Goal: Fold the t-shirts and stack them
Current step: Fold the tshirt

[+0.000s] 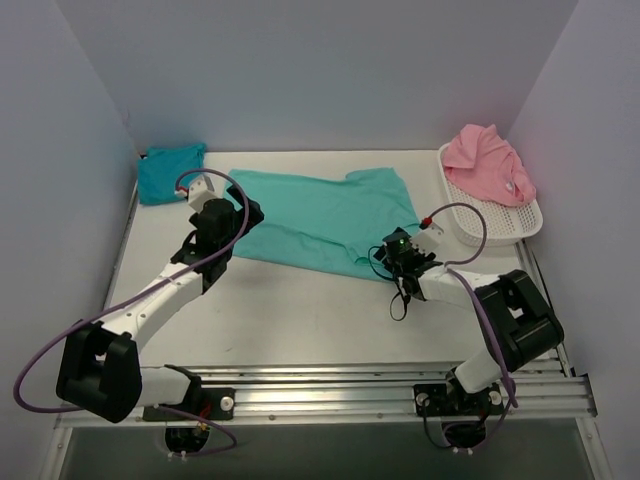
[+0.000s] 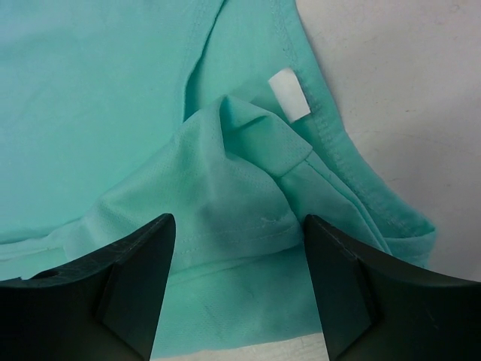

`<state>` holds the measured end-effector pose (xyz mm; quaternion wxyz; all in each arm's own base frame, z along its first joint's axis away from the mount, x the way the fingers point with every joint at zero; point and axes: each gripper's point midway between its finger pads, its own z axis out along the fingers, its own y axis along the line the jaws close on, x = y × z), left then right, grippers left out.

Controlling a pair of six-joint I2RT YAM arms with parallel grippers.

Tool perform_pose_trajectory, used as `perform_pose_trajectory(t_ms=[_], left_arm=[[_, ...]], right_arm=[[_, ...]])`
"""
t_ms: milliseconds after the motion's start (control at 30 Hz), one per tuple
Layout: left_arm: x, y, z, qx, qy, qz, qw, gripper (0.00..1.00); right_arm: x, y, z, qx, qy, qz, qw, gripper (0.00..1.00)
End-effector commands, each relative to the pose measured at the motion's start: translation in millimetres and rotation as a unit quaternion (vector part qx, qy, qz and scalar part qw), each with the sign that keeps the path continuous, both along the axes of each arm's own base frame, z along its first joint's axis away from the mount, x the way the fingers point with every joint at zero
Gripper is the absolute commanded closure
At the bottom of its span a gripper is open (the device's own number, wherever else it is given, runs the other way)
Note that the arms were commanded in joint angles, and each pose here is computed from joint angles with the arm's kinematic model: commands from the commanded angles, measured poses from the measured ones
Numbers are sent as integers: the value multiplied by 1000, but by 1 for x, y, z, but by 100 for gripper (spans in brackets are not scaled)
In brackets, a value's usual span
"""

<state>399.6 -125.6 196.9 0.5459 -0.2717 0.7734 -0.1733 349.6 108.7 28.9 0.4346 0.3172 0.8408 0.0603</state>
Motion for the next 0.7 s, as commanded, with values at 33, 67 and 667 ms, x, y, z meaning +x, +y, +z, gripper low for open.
perform_pose_trajectory(t_ms=[33, 67, 667], left_arm=[[7, -1, 13, -6, -26, 3, 1000, 6], [7, -1, 13, -6, -25, 3, 1000, 6], [13, -2, 8, -1, -22, 4, 1000, 6]], right_arm=[[15, 7, 12, -3, -18, 2, 1000, 37], [17, 8, 13, -3, -20, 3, 1000, 39], [33, 8, 22, -14, -25, -3, 1000, 100]])
